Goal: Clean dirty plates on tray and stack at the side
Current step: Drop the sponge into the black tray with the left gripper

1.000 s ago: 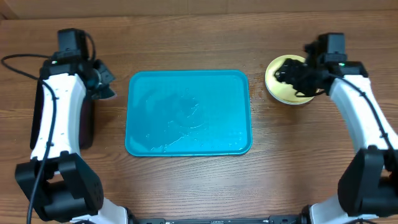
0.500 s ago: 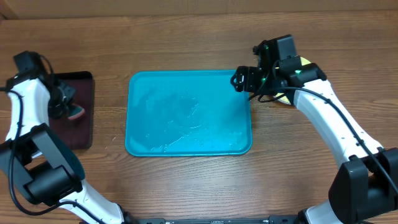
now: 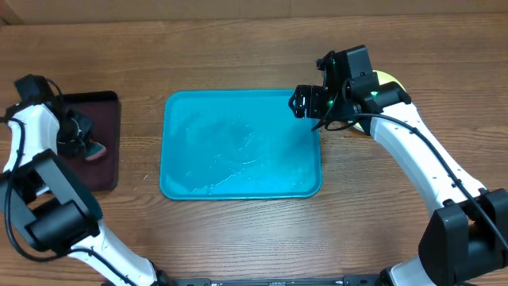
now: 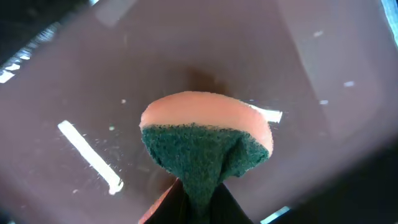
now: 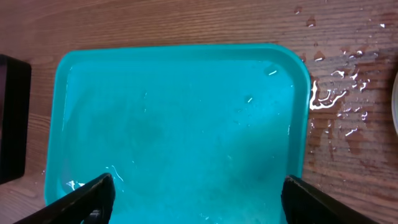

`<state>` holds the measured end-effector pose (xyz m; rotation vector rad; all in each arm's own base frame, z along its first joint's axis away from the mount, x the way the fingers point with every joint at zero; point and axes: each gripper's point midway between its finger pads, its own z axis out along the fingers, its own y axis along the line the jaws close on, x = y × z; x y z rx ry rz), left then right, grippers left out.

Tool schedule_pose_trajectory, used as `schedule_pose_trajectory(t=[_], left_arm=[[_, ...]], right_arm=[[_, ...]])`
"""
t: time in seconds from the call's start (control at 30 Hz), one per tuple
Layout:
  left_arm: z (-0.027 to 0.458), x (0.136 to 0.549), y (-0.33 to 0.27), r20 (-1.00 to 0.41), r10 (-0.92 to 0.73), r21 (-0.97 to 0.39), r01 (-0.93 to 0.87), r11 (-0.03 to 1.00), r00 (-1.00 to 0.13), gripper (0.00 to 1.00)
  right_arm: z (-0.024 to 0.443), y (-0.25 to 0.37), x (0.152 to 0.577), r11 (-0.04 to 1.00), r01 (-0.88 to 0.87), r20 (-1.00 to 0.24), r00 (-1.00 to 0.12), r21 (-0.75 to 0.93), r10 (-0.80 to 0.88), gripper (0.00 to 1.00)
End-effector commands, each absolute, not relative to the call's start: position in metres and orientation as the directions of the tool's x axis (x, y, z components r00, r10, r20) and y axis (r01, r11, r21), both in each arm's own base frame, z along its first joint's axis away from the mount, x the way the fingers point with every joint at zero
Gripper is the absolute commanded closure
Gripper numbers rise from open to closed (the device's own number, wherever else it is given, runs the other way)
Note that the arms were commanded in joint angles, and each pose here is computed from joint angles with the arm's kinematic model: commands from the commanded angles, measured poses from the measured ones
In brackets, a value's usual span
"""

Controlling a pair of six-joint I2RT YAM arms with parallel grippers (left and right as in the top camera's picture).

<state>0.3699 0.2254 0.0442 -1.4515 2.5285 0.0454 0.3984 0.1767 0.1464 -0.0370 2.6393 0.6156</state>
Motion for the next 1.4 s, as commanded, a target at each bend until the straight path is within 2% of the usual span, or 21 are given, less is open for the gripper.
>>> schedule_pose_trajectory(t=[0.0,0.1,0.13,0.17,0.23,0.43,0.6,0.73,0.9,1.03,1.37], left_arm=[[0.028,0.368,0.227,-0.190,-0.844,-0.063,-0.852,0.519,-0.501,0.85],[0.029,0.370,0.229,-0.196,-0.846,-0.073,-0.853,0.517,-0.497,0.78],[0.029,0.370,0.228,-0.191,-0.846,-0.081,-0.851,0.519,-0.498,0.73],[0.030,0.372,0.226,-0.186,-0.845,-0.090,-0.848,0.523,-0.501,0.63],[0.035,0.374,0.222,-0.170,-0.847,-0.113,-0.844,0.524,-0.503,0.02],[0.078,0.382,0.222,-0.175,-0.847,-0.144,-0.838,0.527,-0.503,0.00],[0.140,0.387,0.220,-0.236,-0.838,-0.203,-0.819,0.537,-0.492,0.00],[0.189,0.383,0.203,-0.295,-0.823,-0.282,-0.779,0.560,-0.485,0.00],[0.236,0.371,0.172,-0.376,-0.784,-0.320,-0.725,0.610,-0.494,0.00],[0.249,0.367,0.147,-0.409,-0.749,-0.319,-0.687,0.653,-0.522,0.00],[0.244,0.379,0.115,-0.402,-0.701,-0.313,-0.632,0.709,-0.589,0.00]], right_arm=[[0.150,0.177,0.397,0.905,-0.122,-0.412,-0.909,0.408,0.063,0.11],[0.150,0.177,0.397,0.905,-0.121,-0.410,-0.910,0.407,0.063,0.07],[0.150,0.177,0.397,0.905,-0.121,-0.410,-0.910,0.408,0.063,0.05],[0.150,0.177,0.396,0.905,-0.121,-0.408,-0.911,0.408,0.062,0.03],[0.150,0.178,0.395,0.903,-0.122,-0.404,-0.913,0.412,0.061,0.00],[0.151,0.177,0.394,0.903,-0.122,-0.402,-0.913,0.412,0.061,0.00],[0.162,0.176,0.390,0.901,-0.128,-0.417,-0.907,0.415,0.063,0.00],[0.184,0.174,0.384,0.895,-0.146,-0.455,-0.888,0.421,0.069,0.00],[0.219,0.164,0.371,0.901,-0.158,-0.522,-0.849,0.404,0.085,0.00],[0.232,0.151,0.359,0.920,-0.135,-0.541,-0.836,0.368,0.093,0.00],[0.218,0.142,0.334,0.933,-0.094,-0.446,-0.892,0.348,0.076,0.00]])
